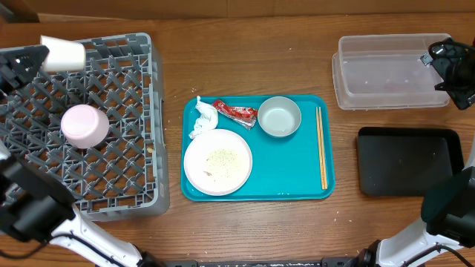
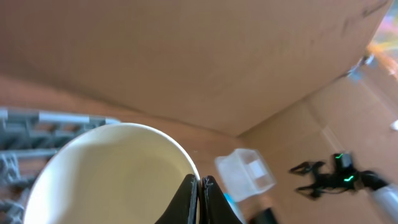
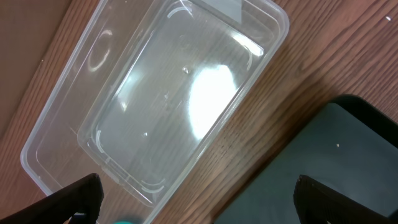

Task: Sort waste into correct bins and load items into the dishwasher

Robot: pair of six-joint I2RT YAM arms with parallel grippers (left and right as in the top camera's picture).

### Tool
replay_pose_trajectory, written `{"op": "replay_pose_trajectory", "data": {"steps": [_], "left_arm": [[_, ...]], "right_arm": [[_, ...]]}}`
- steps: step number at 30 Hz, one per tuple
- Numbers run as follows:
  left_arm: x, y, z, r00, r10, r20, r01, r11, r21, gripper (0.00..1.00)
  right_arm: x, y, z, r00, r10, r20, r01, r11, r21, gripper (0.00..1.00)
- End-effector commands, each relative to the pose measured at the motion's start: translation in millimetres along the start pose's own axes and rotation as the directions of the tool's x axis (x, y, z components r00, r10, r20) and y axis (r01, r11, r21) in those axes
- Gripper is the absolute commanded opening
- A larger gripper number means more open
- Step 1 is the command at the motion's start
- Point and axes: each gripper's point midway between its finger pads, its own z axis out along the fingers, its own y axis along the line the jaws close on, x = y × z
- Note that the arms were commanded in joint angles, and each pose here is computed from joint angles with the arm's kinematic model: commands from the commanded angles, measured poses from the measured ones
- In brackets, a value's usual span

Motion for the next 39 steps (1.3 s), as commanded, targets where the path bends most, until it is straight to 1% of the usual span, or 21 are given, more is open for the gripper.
{"op": "replay_pose_trajectory", "data": {"steps": [1,4,8,10,15,18,21,29,35,39], "left_arm": [[8.9,21.3,8.5,0.962,-0.272,-0.037,0.274,0.958,0.090,0.04],[13.4,46.9,16.0,0.912,-0.405,-0.060,0.409,0.908,0.086,0.04],[15.5,76.5,26.9,0.855,-0.514,-0.064,0.517,0.854,0.051,0.04],[13.7,84.3,31.7,0.852,-0.521,-0.048,0.523,0.852,0.027,0.04],[2.2,84.1,48.3,0.884,-0.467,-0.030,0.468,0.884,0.005,0.04],[0.5,95.3,56.7,0.858,-0.514,0.020,0.514,0.856,-0.049,0.04],[1.7,108.0,61.2,0.843,-0.534,0.069,0.538,0.836,-0.103,0.04],[0.2,118.3,59.0,0.834,-0.541,0.114,0.552,0.822,-0.138,0.04],[11.2,129.6,46.0,0.781,-0.610,0.134,0.625,0.764,-0.161,0.04],[18.5,136.6,40.3,0.758,-0.636,0.144,0.653,0.740,-0.162,0.04]], "right_arm": [[-2.3,-0.4,-1.2,1.000,0.007,0.009,-0.007,1.000,0.002,1.00],[-2.3,-0.4,-1.2,1.000,0.008,0.009,-0.008,1.000,0.002,1.00],[-2.3,-0.4,-1.2,1.000,0.007,0.009,-0.007,1.000,0.002,1.00],[-2.4,-0.4,-1.2,1.000,0.008,0.010,-0.008,1.000,0.002,1.00],[-2.3,-0.4,-1.2,1.000,0.007,0.009,-0.007,1.000,0.002,1.00],[-2.4,-0.4,-1.2,1.000,0.007,0.010,-0.007,1.000,0.002,1.00],[-2.3,-0.4,-1.2,1.000,0.008,0.009,-0.008,1.000,0.002,1.00],[-2.4,-0.4,-1.2,1.000,0.007,0.010,-0.007,1.000,0.002,1.00],[-2.3,-0.4,-1.2,1.000,0.007,0.009,-0.007,1.000,0.002,1.00],[-2.3,-0.4,-1.2,1.000,0.008,0.009,-0.008,1.000,0.002,1.00]]}}
